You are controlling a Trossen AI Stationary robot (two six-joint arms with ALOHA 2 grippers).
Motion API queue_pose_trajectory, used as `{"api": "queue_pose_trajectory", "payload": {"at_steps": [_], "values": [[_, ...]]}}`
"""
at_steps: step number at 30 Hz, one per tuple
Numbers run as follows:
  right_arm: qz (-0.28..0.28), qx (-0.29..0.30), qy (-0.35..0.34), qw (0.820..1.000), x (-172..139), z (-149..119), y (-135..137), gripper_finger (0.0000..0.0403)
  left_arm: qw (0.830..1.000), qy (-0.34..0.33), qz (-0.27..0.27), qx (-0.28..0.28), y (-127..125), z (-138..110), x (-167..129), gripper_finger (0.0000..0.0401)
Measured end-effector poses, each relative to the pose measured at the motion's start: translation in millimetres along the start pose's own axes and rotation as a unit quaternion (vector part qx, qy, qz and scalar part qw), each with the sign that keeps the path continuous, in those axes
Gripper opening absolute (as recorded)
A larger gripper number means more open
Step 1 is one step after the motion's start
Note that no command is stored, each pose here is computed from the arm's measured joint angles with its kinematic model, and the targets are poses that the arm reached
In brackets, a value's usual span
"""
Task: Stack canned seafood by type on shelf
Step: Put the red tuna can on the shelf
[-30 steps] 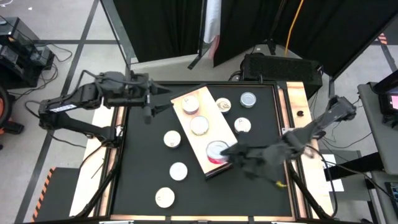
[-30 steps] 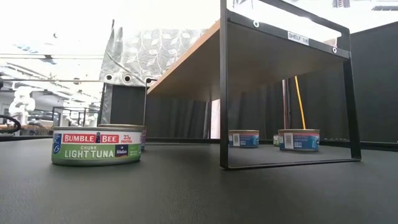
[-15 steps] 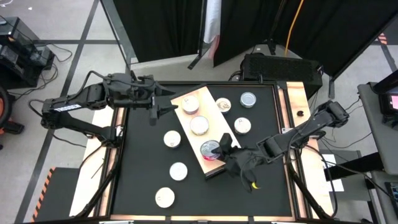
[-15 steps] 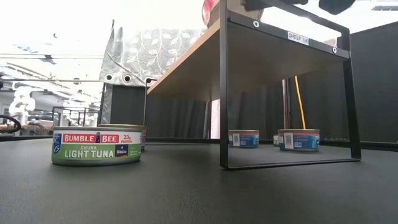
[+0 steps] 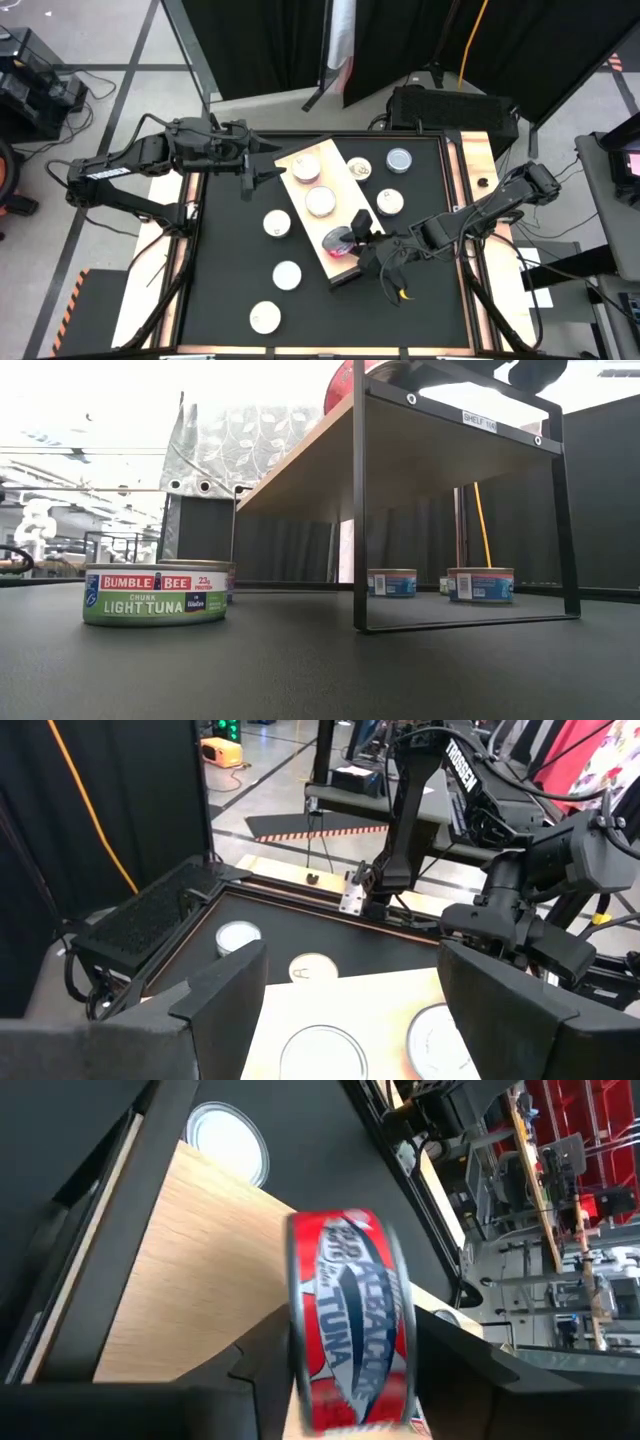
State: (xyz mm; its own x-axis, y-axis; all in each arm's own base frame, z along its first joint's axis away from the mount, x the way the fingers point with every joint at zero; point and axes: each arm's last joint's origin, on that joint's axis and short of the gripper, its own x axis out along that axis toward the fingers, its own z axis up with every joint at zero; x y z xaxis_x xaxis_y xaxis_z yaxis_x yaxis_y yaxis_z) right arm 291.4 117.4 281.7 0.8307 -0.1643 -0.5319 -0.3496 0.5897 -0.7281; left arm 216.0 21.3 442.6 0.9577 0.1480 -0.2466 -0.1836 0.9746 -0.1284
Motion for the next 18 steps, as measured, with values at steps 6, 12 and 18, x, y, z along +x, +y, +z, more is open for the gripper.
{"api": "queue_pose_trajectory", "payload": {"at_steps": [6, 12, 18], "values": [[0.0, 0.007, 0.001, 1.0, 0.4, -0.6, -0.5, 0.0202, 1.0, 0.0, 0.0, 0.0, 0.0, -0.1, 0.0, 0.0292], [0.002, 0.024, 0.008, 1.0, 0.5, -1.9, -0.1, 0.0222, 1.0, 0.001, 0.0, 0.0, 0.1, -0.2, 0.0, 0.0292], [0.015, 0.048, -0.002, 0.999, 0.3, -2.0, -0.8, 0.0242, 1.0, 0.001, 0.0, 0.0, 0.1, -0.2, 0.0, 0.0292]]}}
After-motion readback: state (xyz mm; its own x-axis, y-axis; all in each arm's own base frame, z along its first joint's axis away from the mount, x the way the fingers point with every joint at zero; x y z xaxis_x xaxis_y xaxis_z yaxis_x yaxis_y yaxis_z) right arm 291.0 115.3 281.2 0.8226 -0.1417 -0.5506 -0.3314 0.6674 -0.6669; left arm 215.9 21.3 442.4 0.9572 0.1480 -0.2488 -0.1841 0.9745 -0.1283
